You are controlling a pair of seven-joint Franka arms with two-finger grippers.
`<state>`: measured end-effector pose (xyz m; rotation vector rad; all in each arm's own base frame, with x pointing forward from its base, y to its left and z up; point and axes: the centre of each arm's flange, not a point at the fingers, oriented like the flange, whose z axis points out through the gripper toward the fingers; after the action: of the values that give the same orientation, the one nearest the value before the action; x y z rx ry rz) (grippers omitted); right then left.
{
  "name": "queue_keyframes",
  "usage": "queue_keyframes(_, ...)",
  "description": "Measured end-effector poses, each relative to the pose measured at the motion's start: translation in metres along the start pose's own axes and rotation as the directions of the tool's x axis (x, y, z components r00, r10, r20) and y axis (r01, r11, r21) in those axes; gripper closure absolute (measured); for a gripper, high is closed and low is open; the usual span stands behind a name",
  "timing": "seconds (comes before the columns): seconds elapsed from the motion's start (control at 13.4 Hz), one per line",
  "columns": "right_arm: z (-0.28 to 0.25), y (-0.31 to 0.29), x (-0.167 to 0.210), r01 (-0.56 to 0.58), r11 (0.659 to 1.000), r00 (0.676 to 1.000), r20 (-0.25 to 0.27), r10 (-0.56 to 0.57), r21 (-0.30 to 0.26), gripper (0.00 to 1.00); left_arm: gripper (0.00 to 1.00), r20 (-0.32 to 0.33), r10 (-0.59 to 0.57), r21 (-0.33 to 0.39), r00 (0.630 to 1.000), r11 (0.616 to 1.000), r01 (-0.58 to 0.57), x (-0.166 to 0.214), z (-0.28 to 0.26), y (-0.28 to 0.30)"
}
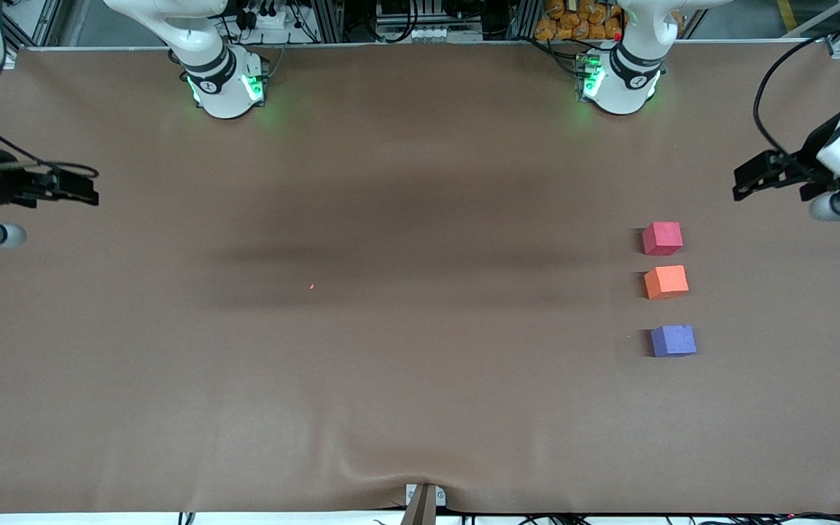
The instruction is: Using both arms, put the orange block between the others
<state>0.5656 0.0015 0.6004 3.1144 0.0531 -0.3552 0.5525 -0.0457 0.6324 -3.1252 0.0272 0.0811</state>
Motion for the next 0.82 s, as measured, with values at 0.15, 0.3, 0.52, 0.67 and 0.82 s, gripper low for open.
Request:
queue_keyframes(0.15,-0.009,-0.001,-0.01,0.0,1.0,1.0,-0.017,0.0,-0.002,0.0,0.0,0.001,0.0,0.001,1.0,1.0,0.0,-0.005,-0.008,0.0)
queue_keyframes(0.3,-0.016,-0.001,-0.019,-0.001,1.0,1.0,-0.027,0.0,-0.003,0.0,0.0,0.001,0.003,0.002,1.0,1.0,-0.003,-0.009,-0.015,0.002)
queue_keyframes(0.52,-0.017,-0.002,-0.033,-0.002,1.0,1.0,-0.024,0.001,-0.005,0.0,0.0,-0.006,0.029,0.007,1.0,1.0,-0.029,-0.024,-0.032,0.016)
queue_keyframes(0.67,-0.015,-0.002,-0.036,-0.003,1.0,1.0,-0.016,0.003,-0.005,0.0,0.0,-0.008,0.053,0.009,0.999,0.999,-0.053,-0.029,-0.037,0.017)
queue_keyframes(0.82,-0.013,-0.002,-0.037,-0.001,1.0,1.0,-0.009,0.001,0.002,0.0,0.0,0.0,0.089,0.009,0.996,0.996,-0.089,-0.03,-0.036,0.015)
